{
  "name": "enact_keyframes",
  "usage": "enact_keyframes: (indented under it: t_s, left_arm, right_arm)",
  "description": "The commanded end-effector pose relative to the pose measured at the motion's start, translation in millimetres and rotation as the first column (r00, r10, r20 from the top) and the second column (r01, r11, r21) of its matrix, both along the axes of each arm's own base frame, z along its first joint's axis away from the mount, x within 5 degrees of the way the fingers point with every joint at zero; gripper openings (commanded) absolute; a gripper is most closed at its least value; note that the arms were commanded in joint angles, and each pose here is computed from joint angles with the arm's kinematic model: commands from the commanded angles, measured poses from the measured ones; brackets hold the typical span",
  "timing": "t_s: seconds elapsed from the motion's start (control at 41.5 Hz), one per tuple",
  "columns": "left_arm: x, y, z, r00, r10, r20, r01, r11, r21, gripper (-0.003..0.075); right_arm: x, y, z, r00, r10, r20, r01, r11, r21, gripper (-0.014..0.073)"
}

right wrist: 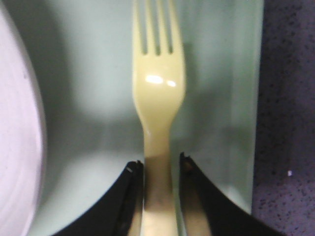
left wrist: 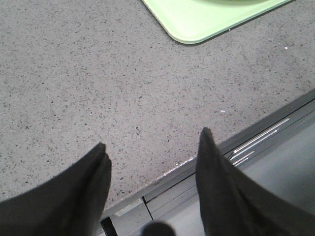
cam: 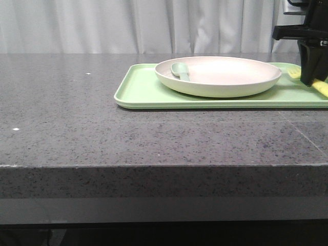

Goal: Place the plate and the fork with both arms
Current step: 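Lower the fork onto the tray and open the right gripper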

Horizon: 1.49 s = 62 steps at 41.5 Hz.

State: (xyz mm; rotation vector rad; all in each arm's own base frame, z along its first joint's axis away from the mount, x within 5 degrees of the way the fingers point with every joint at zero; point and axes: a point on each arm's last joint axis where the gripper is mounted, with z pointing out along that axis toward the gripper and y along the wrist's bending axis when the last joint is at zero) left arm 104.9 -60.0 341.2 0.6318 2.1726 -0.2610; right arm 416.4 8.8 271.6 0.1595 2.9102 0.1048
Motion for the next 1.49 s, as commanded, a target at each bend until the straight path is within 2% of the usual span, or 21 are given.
enact_keyframes:
  t_s: [0.0,0.096,0.265,0.409,0.578,0.698,0.915,1.179,1.468]
  left_arm:
    - [2.7,-1.8,11.7,0.998,0.002,0.065,0.001,0.999,-0.04,0.0388]
    - [2.7,-1.8,11.7,0.998,0.002,0.065,0.001,0.999,-0.04,0.0388]
    - [2.7,-1.8,11.7,0.998,0.002,0.065,0.001,0.999,-0.04,0.0388]
    - [2.7,-1.8,11.7,0.998,0.002,0.065,0.001,0.999,-0.04,0.0388]
    - [2.7,-1.8,11.7,0.998,0.002,0.065,0.001,0.999,-0.04,0.0388]
    - [2.7,-1.8,11.7,0.998,0.002,0.065,0.001,0.999,-0.04,0.0388]
    - [2.7,-1.8,11.7,0.998,0.002,0.065,0.001,0.999,-0.04,0.0388]
    - [2.7,-1.8,11.7,0.998,0.002,0.065,0.001,0.999,-0.04,0.0388]
    - [3.2,-2.0,12.5,0.997,0.002,0.074,0.001,0.999,-0.045,0.0388]
  right_arm:
    - [-4.2,-2.9,29.0,0.995,-0.001,0.103,0.001,1.0,0.0,0.0358]
    - [-3.7,-2.9,29.2,0.994,-0.001,0.108,0.001,1.0,0.0,0.0395]
    - [-6.3,-2.5,36.6,0.991,0.002,0.133,-0.002,1.0,-0.001,0.0393]
    - [-20.7,2.5,66.1,0.977,0.035,0.209,-0.034,0.999,-0.01,0.0393]
    - [-53.8,17.7,114.7,0.937,0.129,0.324,-0.122,0.992,-0.042,0.0393]
    - [-87.5,31.9,146.0,0.891,0.202,0.406,-0.191,0.979,-0.067,0.0393]
    - [-152.1,45.6,171.3,0.827,0.265,0.496,-0.261,0.962,-0.079,0.0393]
    - [-225.5,32.5,158.5,0.793,0.259,0.551,-0.256,0.963,-0.083,0.0393]
    - [-293.3,19.3,119.7,0.746,0.244,0.62,-0.244,0.966,-0.087,0.0393]
